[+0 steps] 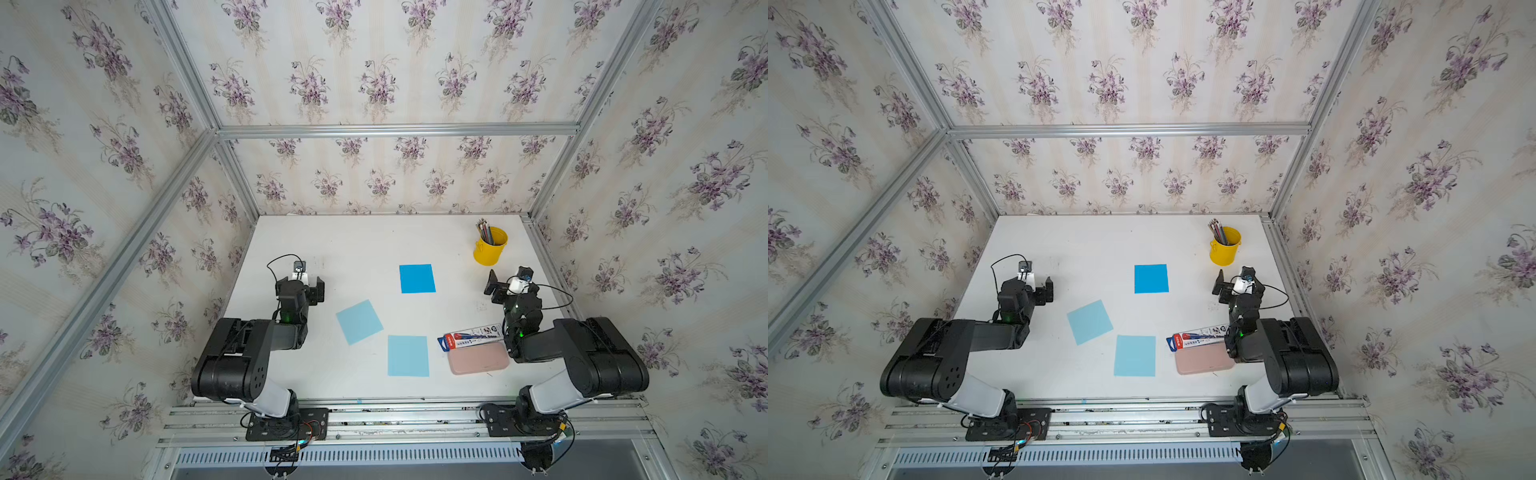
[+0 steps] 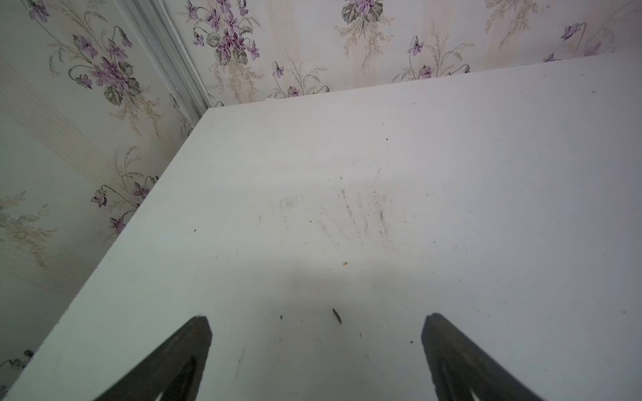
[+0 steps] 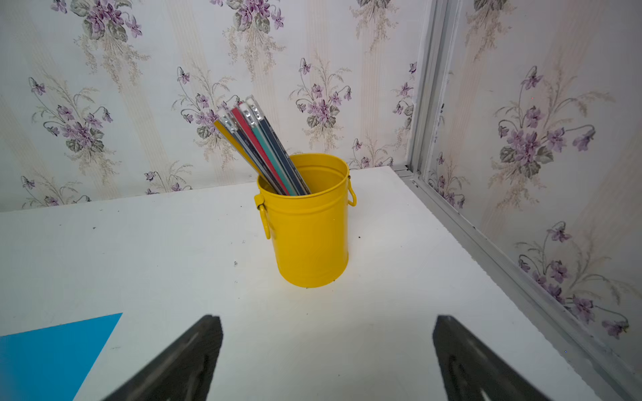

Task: Fold the square paper along the opposite sides
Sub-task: Pick up the paper from the center of the board.

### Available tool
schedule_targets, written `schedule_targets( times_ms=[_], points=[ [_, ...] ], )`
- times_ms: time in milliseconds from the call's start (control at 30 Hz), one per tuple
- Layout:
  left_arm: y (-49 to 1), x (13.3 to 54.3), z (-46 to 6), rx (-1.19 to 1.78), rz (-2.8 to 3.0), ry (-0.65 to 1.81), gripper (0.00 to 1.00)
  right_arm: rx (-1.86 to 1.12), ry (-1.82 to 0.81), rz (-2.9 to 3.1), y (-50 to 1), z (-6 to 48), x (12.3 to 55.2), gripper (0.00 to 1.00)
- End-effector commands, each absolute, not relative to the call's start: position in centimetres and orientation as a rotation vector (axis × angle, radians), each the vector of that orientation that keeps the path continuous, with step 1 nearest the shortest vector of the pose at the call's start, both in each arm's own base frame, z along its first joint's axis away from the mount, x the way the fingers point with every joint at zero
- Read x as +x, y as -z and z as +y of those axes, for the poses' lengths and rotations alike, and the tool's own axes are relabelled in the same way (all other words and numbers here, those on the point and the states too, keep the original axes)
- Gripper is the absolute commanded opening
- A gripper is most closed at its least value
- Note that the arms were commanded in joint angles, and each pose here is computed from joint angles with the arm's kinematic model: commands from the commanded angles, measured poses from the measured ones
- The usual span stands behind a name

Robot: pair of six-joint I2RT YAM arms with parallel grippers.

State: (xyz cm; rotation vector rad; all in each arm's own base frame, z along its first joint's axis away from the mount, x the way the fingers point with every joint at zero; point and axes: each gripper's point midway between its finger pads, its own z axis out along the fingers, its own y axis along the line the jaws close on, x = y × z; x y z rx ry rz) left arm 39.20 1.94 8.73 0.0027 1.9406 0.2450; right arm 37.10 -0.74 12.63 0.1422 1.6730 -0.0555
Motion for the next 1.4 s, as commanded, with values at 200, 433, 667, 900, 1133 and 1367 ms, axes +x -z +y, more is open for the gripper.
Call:
schedule_targets(
  times_ms=[200,433,667,900,1133,1367],
  points=[
    [-9.6,39.5,2.1,-0.011,1.901,-0.25,0.99,0.138,0.047,1.661,-12.9,-0.6,37.1,1.0],
    [-9.6,39.5,2.1,-0.011,1.902,-0.25,0.99,0.139,0.048,1.662,-12.9,-0.6,37.2,1.0],
    [-9.7,39.5,2.1,-0.012,1.9,-0.251,0.99,0.14,0.051,1.66,-13.0,-0.7,37.2,1.0],
    [-14.3,39.9,2.2,-0.057,1.922,-0.512,0.99,0.099,0.228,1.674,-16.7,1.8,37.6,1.0],
    [-14.0,41.4,-3.0,-0.286,2.456,-0.171,0.99,0.064,-0.254,1.866,-19.7,11.6,40.4,1.0],
    [-12.2,42.3,-15.3,-0.08,2.635,0.315,0.99,-0.028,-0.624,2.228,-14.2,18.5,40.7,1.0]
  ],
)
